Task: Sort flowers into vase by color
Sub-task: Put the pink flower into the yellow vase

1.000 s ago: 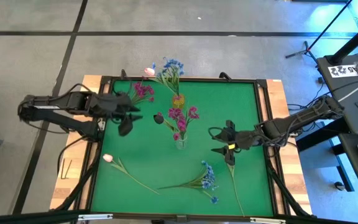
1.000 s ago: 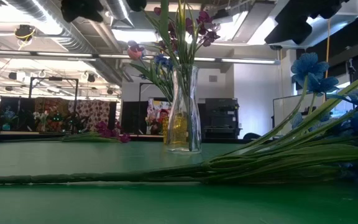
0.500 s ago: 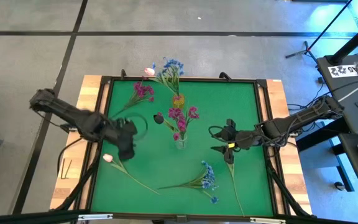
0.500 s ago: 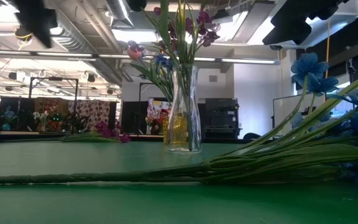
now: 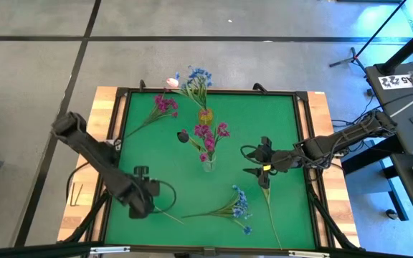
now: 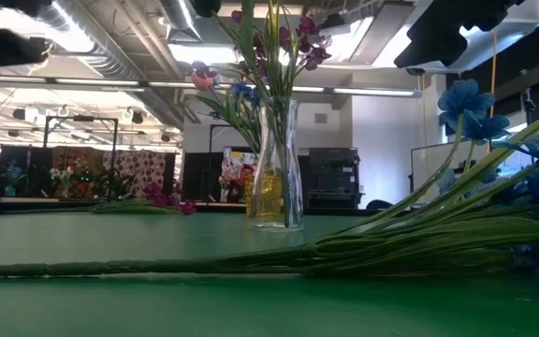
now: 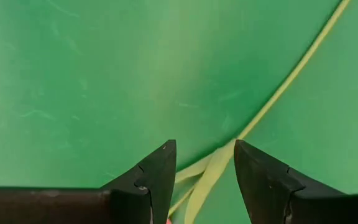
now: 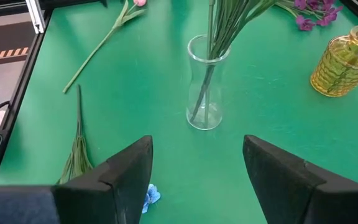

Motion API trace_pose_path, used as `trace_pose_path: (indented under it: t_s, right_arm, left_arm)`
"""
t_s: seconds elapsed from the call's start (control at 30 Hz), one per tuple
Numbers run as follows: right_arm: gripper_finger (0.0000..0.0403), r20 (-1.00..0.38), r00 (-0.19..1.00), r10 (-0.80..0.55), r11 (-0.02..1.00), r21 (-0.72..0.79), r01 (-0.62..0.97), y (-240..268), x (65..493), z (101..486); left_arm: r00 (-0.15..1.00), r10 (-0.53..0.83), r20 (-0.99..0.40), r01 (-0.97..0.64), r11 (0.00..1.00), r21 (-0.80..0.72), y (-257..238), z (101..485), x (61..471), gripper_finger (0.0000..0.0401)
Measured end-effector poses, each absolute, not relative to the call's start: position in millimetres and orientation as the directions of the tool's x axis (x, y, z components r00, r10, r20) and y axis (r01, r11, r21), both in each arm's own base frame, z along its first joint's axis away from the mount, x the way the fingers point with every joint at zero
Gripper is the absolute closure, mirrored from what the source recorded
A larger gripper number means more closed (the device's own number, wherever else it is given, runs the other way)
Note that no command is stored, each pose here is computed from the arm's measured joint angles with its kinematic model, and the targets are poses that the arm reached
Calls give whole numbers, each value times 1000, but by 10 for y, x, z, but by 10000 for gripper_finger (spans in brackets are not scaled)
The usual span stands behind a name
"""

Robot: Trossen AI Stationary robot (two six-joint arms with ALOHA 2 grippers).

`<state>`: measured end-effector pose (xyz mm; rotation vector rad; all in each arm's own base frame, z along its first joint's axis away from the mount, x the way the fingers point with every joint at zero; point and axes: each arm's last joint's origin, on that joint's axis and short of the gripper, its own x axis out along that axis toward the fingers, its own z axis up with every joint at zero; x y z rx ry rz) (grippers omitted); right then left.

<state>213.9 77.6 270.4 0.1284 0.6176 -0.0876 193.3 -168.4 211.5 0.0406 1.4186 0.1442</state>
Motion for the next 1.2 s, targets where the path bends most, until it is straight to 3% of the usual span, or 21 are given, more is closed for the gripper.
trace_pose_path:
  t_s: [0.17,0.37,0.67,0.87,1.0,1.2]
  right_arm:
    - [153,-582,812,-45,988,93,121,776,2139,2703]
    - [153,-582,812,-44,988,93,121,776,2139,2703]
    - [153,-578,815,-43,988,96,121,777,2142,2707]
    - [153,-556,830,-36,989,101,110,783,2158,2727]
    - [153,-556,831,-34,990,97,105,785,2158,2728]
    - [153,-552,833,-32,990,94,101,785,2160,2733]
  left_arm:
    - [72,109,-991,-56,993,105,-1872,1843,1982,245]
    - [73,81,-994,8,997,82,-2035,1653,2017,245]
    - [16,117,-993,25,993,117,-1959,1485,2021,245]
    - [-38,58,-998,7,998,58,-1826,1334,1999,248]
    - [-50,40,-998,34,999,38,-1786,1323,2030,276]
    - [-67,49,-997,51,998,45,-1683,1330,2082,369]
